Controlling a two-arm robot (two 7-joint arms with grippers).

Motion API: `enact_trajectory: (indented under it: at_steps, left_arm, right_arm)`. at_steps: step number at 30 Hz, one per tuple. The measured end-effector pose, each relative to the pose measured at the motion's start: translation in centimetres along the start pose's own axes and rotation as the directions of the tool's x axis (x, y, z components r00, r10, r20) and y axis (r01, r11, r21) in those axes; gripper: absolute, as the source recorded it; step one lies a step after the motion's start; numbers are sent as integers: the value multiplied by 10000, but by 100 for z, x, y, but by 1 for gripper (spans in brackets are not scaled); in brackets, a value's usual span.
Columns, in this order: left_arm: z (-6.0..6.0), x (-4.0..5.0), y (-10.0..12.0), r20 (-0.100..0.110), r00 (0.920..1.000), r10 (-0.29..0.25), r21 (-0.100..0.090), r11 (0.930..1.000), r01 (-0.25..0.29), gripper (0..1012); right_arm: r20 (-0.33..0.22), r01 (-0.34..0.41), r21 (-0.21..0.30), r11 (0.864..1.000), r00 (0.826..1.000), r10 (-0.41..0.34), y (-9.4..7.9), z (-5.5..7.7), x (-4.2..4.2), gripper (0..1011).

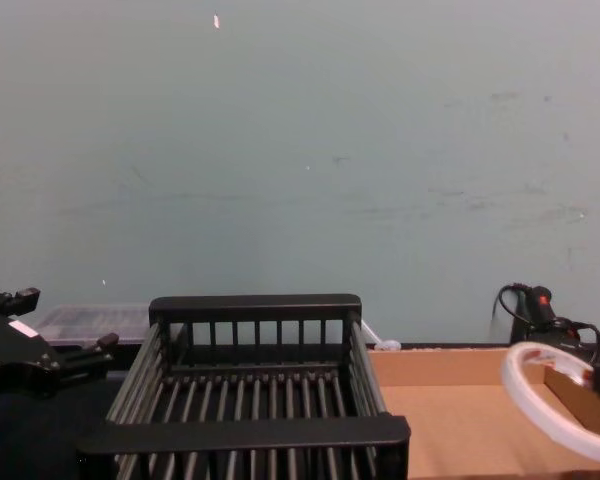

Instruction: Pick up the white tape and place it into the black box , Pick up the silver tape and place it into the brown box.

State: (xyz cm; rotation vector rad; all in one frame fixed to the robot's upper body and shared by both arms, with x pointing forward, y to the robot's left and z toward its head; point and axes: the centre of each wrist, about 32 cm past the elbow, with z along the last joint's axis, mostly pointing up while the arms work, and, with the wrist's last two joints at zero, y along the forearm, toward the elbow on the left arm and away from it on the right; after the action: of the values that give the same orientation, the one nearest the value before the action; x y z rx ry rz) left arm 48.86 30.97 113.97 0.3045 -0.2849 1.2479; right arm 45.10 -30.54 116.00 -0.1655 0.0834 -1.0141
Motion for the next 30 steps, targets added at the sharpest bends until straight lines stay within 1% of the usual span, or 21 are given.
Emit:
enact_trajectory:
  at_steps: [7, 16, 23, 27, 30]
  left_arm:
    - [0, 0, 0, 0, 10000, 0, -1, 10000, 0, 1001]
    - [0, 0, 0, 0, 10000, 0, -1, 10000, 0, 1002]
    - [0, 0, 0, 0, 10000, 0, -1, 10000, 0, 1001]
    - [0, 0, 0, 0, 10000, 0, -1, 10000, 0, 1001]
    - [0, 0, 0, 0, 10000, 0, -1, 10000, 0, 1001]
  right_arm:
    - [12, -119, 202, 9997, 9999, 119, 135, 33, -26, 77]
    - [254, -142, 336, 9993, 9996, 134, 321, 94, -70, 77]
    - [287, -235, 472, 9986, 9993, 222, 427, 140, -104, 77]
    - [312, -272, 465, 9985, 9992, 258, 459, 149, -118, 77]
    - [308, -311, 432, 9986, 9991, 298, 512, 155, -136, 77]
